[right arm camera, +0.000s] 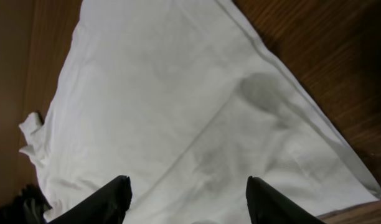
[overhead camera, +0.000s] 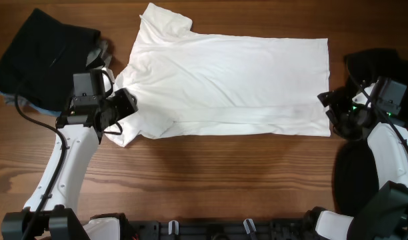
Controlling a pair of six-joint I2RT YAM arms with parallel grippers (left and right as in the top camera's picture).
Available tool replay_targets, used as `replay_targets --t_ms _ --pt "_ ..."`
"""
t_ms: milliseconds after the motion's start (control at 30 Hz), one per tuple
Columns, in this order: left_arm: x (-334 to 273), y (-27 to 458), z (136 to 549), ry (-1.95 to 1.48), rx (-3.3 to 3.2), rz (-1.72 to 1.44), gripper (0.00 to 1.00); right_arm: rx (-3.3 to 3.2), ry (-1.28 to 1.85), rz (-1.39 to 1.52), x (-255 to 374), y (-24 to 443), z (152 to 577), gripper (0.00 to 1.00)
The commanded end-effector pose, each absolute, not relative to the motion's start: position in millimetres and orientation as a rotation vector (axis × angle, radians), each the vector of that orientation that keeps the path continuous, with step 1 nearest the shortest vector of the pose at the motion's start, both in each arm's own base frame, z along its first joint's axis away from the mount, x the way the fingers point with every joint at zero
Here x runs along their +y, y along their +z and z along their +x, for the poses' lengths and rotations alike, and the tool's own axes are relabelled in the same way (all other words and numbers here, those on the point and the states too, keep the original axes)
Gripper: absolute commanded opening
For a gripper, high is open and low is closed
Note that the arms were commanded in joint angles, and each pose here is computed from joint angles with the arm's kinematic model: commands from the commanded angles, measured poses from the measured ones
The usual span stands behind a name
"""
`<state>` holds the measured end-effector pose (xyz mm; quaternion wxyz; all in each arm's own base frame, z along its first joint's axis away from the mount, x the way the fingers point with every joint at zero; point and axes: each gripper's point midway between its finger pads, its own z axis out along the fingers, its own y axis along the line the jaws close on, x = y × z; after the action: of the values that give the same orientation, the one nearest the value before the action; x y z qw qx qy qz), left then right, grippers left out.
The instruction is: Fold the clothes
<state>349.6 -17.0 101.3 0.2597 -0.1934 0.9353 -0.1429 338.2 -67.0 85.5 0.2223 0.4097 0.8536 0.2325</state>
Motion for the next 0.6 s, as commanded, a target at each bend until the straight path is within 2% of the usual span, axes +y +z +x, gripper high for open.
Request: replay_targets --t_ms 0,100,200,267,300,367,567 --pt "-15 104 355 -0.352 2.529 -0.445 0.66 2.362 0.559 1.104 -77 87 342 0.74" --pt "-15 98 346 -0.347 2.572 -0.463 0.67 2.426 0.546 1.078 -73 81 331 0.73" --pt "-16 86 325 -0.338 2.666 -0.492 0.59 2.532 0.541 1.090 -64 70 309 0.74" --pt "-17 74 304 -0.328 2.756 -0.521 0.58 2.647 0.468 1.139 -63 58 282 0.74" --pt "-17 65 295 -0.324 2.789 -0.532 0.60 2.693 0.407 1.173 -66 51 270 0.81" --pt "-16 53 292 -0.313 2.798 -0.537 0.61 2.729 0.389 1.186 -65 43 261 0.86" --pt "-9 12 290 -0.252 2.848 -0.562 0.62 2.779 0.399 1.196 -60 21 251 0.95"
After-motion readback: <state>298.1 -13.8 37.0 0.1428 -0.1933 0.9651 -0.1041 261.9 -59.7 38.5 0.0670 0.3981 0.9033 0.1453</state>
